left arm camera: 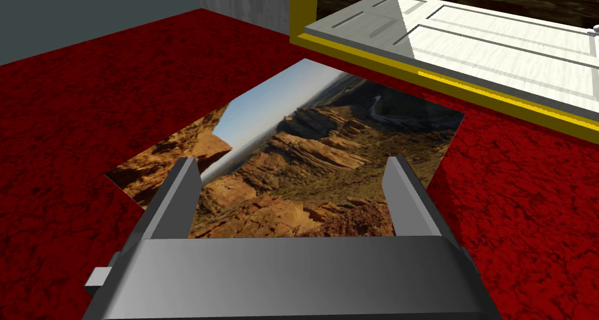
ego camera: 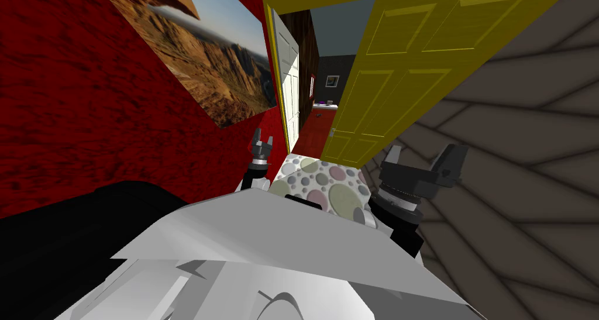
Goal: Push the door open
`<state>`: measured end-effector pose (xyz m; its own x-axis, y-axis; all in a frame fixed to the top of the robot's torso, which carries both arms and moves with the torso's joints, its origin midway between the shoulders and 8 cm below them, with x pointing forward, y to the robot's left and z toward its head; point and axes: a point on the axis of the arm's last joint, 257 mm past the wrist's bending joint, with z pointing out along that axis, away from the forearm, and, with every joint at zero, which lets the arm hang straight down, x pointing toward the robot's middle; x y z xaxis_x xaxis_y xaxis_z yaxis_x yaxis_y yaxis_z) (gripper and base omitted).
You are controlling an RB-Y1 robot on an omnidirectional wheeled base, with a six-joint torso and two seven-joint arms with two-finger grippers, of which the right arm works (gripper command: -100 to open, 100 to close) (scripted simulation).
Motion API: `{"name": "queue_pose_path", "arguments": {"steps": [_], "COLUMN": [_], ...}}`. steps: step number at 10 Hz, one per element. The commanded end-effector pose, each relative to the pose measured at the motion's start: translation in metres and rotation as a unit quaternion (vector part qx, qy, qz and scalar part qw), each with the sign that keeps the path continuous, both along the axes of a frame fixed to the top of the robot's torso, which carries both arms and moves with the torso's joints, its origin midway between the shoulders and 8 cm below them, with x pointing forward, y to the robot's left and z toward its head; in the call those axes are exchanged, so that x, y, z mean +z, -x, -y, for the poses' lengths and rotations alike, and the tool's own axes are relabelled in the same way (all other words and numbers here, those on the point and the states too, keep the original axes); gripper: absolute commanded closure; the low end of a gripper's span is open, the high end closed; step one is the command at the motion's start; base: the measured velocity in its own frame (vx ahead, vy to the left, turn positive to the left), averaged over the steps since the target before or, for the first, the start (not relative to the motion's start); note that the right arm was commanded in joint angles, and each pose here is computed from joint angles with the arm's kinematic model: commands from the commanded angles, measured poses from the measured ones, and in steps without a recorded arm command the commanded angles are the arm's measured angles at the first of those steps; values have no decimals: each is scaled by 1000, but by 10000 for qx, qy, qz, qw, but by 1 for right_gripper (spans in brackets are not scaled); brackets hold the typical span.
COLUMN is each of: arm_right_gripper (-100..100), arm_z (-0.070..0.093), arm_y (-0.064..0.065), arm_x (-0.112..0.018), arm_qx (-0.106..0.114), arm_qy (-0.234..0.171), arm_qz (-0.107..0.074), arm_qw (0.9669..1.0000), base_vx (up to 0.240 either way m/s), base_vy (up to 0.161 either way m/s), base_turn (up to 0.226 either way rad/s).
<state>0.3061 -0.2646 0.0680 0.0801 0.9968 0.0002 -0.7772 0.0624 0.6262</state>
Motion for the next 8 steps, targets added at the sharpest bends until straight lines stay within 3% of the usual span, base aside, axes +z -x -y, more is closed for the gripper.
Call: {"name": "queue_pose_path", "arguments": {"steps": [1,8], "arm_right_gripper": [-100,-100], "arm_z": [0,-1], "arm_y": [-7,-37], "arm_x": [-8,-48], "arm_qx": [17,70], "arm_qy": [22,105], "arm_qz": [-78,-456], "arm_qw": [10000,9989], "base_vx": [43,107], "base_vy": [-9,-10], "base_turn": [-11,-4]}}
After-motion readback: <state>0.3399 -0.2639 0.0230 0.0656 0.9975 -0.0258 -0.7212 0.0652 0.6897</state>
